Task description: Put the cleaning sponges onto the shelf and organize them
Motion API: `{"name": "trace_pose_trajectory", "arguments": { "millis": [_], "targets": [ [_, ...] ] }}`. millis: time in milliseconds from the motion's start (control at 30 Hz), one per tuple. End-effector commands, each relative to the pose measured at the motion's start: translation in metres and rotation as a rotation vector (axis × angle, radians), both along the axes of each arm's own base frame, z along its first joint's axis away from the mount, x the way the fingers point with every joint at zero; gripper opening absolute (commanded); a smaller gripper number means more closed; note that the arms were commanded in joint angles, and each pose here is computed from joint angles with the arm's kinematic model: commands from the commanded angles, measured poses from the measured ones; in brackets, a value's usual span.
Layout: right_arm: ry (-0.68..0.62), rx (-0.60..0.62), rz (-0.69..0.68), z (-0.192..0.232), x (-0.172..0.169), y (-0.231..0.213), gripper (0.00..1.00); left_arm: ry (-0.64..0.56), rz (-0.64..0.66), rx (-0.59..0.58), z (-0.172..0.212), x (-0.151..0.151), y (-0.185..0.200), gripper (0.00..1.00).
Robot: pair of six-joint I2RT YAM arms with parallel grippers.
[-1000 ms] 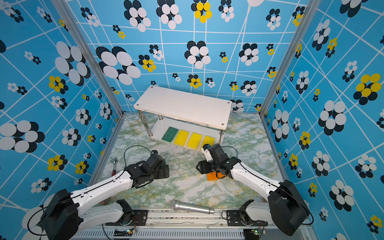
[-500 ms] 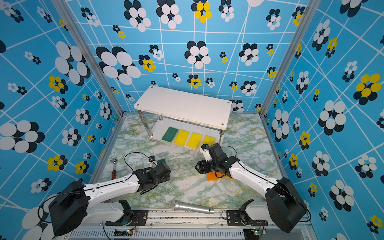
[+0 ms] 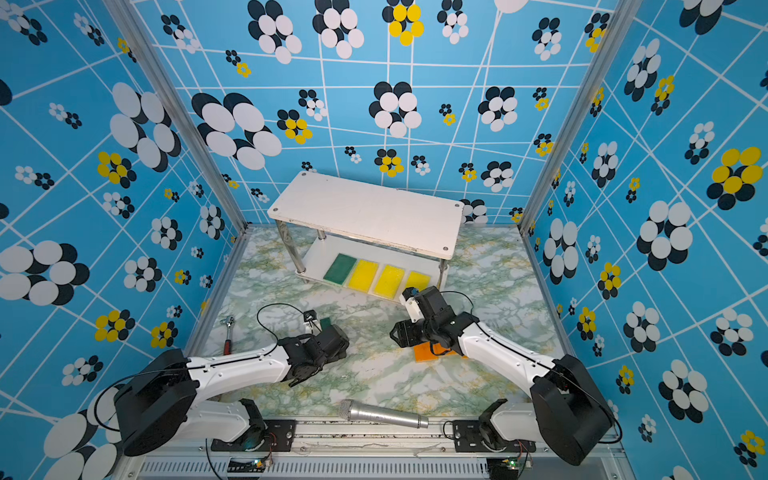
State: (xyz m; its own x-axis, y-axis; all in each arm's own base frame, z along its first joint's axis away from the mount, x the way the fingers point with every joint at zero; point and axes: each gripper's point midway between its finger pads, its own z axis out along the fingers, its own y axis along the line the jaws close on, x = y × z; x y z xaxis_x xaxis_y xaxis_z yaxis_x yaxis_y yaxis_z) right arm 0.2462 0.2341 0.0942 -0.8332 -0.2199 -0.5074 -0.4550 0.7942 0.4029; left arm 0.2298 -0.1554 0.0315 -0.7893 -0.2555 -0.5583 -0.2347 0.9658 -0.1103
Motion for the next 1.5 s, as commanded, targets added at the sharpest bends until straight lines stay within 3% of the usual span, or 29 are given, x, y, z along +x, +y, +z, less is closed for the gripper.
{"name": "trace_pose_trajectory", "arguments": {
  "millis": [0, 200, 467, 767, 933, 1000, 1300, 1467],
  "targets": [
    [-0.022, 0.029, 0.000, 0.008, 0.003, 0.002, 0.67, -0.020, 0.015, 0.008, 0.001, 0.009, -0.005, 0.99],
    [-0.022, 0.032, -0.005, 0.007, 0.002, 0.001, 0.67, 0.033, 0.013, 0.011, -0.019, 0.005, -0.009, 0.99],
    [-0.017, 0.034, -0.008, 0.006, 0.003, 0.002, 0.67, 0.076, 0.025, -0.025, -0.030, -0.001, -0.008, 0.80],
    [-0.015, 0.036, -0.007, 0.006, 0.002, 0.002, 0.67, 0.123, 0.015, -0.005, -0.037, -0.018, -0.001, 0.73],
    [-0.018, 0.033, -0.010, 0.006, 0.002, 0.001, 0.67, 0.102, -0.058, 0.056, -0.021, -0.011, -0.002, 0.60],
    [-0.018, 0.033, -0.009, 0.006, 0.002, 0.001, 0.67, 0.081, -0.104, 0.090, -0.009, -0.006, -0.003, 0.59],
    [-0.014, 0.036, -0.008, 0.004, 0.003, 0.003, 0.67, 0.035, -0.303, 0.225, 0.053, 0.022, -0.001, 0.66],
    [-0.011, 0.036, -0.007, 0.004, 0.004, 0.004, 0.67, -0.026, -0.354, 0.178, 0.082, 0.044, 0.015, 0.66]
  ]
}}
